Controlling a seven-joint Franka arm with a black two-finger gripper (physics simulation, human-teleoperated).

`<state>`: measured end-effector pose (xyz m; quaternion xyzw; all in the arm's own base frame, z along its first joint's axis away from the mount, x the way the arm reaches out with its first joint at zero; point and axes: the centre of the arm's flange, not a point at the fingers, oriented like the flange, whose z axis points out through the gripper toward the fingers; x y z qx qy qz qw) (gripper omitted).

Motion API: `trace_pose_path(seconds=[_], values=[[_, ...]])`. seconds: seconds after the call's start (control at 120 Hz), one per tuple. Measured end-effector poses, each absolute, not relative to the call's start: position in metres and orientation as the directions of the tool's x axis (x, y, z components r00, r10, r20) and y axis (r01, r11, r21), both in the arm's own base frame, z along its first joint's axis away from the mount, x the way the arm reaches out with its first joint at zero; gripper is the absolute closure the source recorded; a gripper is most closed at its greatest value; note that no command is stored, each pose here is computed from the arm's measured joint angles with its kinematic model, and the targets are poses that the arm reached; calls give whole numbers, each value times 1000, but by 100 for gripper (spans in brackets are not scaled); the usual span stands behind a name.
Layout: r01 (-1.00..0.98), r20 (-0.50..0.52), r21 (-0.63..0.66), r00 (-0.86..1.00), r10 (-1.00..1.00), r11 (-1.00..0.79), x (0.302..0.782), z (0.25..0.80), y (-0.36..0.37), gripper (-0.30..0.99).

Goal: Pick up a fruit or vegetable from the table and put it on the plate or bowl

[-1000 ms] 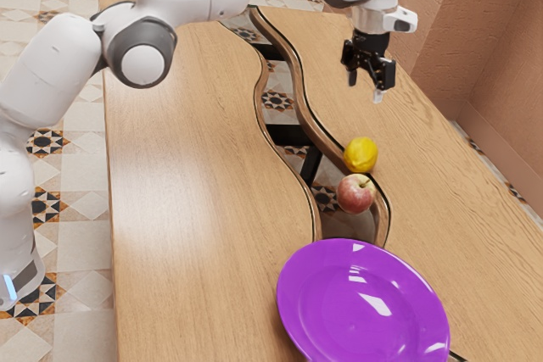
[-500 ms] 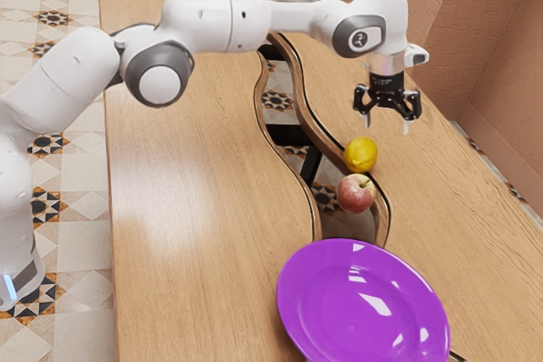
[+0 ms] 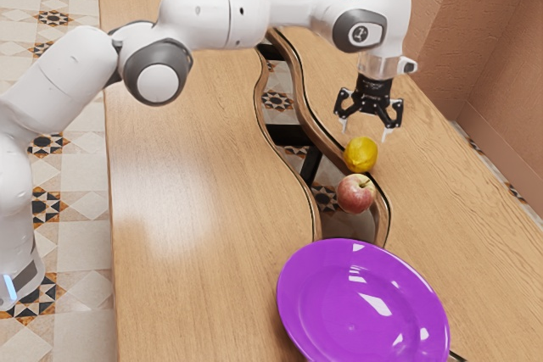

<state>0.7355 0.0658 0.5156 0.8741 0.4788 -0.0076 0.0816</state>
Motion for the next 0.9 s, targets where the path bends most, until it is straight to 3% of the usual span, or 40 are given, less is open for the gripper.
trace_pose_path(seconds=[0.183,0.383,0.9], values=[[889,-66,55,458,886,-455,720,525,99,0],[903,-91,22,430,898,-430,727,492,100,0],[902,-10,168,405,914,-398,759,465,107,0]])
